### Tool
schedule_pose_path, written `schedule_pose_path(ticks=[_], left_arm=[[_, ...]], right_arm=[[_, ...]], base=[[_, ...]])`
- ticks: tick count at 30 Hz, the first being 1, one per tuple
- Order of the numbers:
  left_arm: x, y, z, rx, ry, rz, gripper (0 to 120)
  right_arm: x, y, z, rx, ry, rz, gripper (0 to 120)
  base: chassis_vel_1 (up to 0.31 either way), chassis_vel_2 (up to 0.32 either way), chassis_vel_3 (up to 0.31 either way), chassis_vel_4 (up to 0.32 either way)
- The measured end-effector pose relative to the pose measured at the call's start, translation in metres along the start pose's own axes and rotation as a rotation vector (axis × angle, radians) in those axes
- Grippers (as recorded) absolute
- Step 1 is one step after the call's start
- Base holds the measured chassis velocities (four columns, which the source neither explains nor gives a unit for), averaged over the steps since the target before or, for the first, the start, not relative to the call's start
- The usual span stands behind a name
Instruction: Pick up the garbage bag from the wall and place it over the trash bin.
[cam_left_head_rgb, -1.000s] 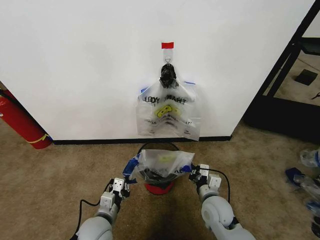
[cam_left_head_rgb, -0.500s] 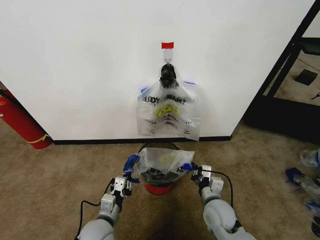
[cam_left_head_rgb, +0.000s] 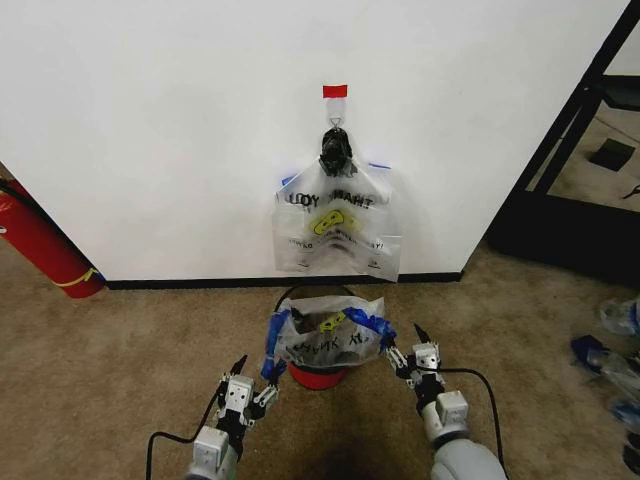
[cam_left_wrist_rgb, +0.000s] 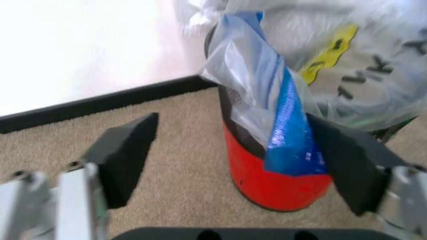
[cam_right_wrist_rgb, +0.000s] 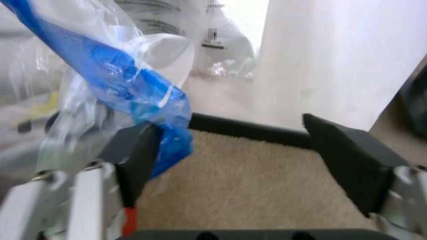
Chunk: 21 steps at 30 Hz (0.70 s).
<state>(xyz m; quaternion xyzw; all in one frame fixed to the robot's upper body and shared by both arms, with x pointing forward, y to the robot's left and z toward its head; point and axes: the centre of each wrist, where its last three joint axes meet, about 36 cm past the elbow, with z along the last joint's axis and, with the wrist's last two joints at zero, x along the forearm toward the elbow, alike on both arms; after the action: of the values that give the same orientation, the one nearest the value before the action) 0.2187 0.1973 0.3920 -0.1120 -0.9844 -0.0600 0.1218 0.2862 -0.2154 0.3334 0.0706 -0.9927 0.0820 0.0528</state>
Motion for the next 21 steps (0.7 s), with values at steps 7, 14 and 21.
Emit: schedule_pose_path(ticks=[7,14,21], left_arm=[[0.011,-0.001,-0.011,0.027,-0.086,0.002,100],[0.007,0.002,-0.01,0.046,-0.113,0.009,100],[-0.01,0.009,0.003,0.151,-0.108,0.05,100]], right_arm=[[0.01,-0.03,0.027,0.034,-0.041,-0.026,100],[0.017,-0.044,0.036,0.021,-0.118,-0.088,100],[0.023,-0.025,0.02,-0.028,-0.176,-0.126,100]], base=[[0.0,0.0,0.0,0.0],[0.0,0.0,0.0,0.0],[0.0,0.0,0.0,0.0]])
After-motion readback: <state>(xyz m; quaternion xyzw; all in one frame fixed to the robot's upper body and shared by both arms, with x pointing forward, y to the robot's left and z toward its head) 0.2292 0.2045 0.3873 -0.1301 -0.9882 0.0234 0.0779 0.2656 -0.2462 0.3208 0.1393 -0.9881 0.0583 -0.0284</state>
